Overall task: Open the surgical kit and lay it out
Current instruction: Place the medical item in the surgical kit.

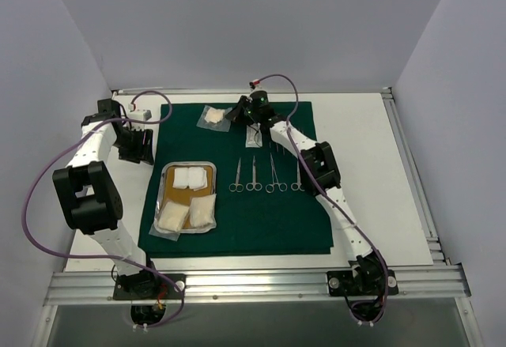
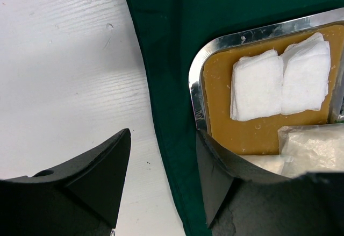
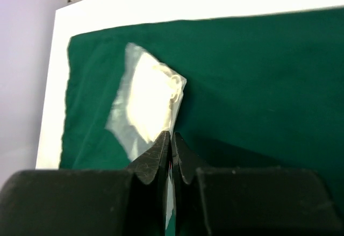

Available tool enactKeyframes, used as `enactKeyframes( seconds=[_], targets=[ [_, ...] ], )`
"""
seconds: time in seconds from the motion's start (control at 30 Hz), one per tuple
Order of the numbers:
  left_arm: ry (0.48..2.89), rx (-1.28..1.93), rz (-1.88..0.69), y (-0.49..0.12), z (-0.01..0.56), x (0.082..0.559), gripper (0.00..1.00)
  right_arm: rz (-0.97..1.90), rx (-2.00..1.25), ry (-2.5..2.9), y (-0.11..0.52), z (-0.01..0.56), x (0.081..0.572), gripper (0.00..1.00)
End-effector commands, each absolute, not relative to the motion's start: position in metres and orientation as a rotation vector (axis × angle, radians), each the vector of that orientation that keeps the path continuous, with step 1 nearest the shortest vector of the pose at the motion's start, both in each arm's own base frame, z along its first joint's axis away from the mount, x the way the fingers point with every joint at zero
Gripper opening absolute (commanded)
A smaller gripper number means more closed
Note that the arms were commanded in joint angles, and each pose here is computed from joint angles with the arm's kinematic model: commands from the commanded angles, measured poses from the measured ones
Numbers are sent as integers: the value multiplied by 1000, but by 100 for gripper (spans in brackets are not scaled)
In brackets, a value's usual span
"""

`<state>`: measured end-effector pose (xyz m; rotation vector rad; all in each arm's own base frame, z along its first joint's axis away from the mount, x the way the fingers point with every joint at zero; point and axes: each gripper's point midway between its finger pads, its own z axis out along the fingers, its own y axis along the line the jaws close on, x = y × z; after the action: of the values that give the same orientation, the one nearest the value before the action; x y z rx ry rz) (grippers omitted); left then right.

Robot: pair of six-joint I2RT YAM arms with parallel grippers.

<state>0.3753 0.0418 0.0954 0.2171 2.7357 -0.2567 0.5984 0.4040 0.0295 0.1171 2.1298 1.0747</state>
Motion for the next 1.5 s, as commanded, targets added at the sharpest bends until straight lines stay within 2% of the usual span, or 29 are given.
enactKeyframes(
  seconds=[0.0,0.5,0.53,0.7,0.83,1.1,1.27,1.33,1.47],
  targets=[
    [2704,218,-265,43,102,379,61,1092,43,2054,421,69,603,0],
    [2705,222,-266,43,104,379,61,886,67,2083,392,58,621,0],
    [2703,225,-266,43,104,380,61,884,68,2085,390,57,622,1],
    [2703,221,-269,42,105,379,61,839,53,2058,383,69,627,19],
    [2707,222,-269,42,104,378,61,787,27,2016,378,96,627,27],
    [2706,227,-272,42,106,377,61,555,-76,2079,376,88,596,30],
    [2711,236,-274,41,104,373,61,381,-164,2035,383,109,574,32],
    [2717,235,-272,41,102,372,61,346,-139,2064,378,103,570,37],
    [2710,239,-277,41,104,373,61,255,-218,2084,380,86,563,38]
  ],
)
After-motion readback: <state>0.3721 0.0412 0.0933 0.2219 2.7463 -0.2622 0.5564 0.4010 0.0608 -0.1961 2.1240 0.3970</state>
